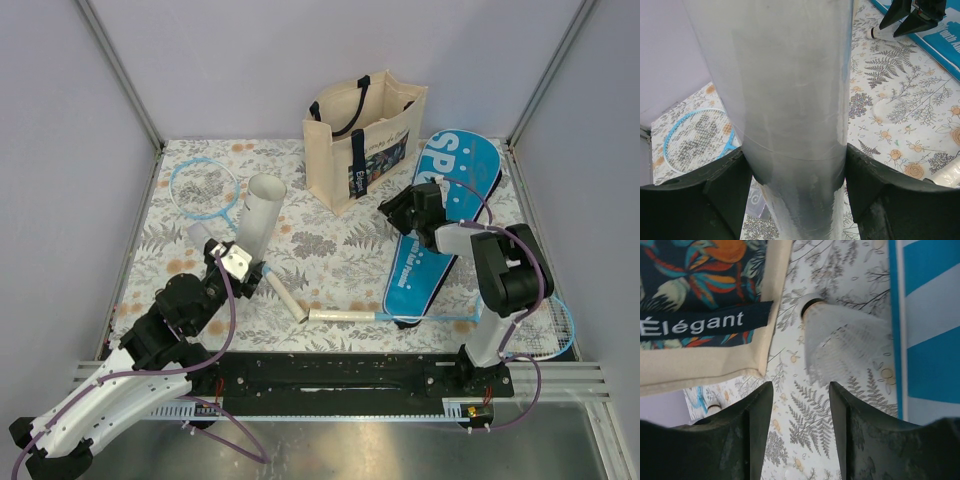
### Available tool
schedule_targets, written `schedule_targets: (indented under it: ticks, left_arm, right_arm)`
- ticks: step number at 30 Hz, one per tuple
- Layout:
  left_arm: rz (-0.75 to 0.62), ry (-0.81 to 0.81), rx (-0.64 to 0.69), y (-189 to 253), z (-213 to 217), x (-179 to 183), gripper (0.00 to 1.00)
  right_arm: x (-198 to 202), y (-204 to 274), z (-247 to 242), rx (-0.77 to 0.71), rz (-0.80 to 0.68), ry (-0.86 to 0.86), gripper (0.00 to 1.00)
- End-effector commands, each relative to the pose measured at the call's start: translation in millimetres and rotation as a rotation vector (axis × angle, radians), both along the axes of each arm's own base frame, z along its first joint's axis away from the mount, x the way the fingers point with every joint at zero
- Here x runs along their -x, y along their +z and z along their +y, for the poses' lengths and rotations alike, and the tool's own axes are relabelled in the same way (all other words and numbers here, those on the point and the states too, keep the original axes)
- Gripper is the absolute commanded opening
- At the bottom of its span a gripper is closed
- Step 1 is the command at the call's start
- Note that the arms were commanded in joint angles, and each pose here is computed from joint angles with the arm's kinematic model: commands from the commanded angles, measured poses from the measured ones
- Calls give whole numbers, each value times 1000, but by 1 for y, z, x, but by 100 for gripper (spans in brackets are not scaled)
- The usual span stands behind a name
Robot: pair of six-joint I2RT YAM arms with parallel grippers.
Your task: Pack up the badminton gear
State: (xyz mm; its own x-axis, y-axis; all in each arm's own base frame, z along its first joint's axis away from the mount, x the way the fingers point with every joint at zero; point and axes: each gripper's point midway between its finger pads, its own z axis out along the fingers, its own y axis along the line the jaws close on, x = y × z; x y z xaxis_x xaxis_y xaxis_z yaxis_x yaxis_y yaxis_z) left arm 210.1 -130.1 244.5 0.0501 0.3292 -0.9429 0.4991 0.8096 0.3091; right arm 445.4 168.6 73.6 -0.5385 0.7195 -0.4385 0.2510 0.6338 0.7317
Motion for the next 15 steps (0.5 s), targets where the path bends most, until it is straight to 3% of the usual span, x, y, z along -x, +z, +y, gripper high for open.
schedule_targets:
  ticks: [1,15]
  left_arm:
    - [-55,-14,73,20,-5,-1,43]
    - [-45,-19,52,16,-7,-3,42]
  right_arm:
    - [-21,6,-17,-70,-55,-97,57]
    - [-34,5,-27,-31,-77,-59,53]
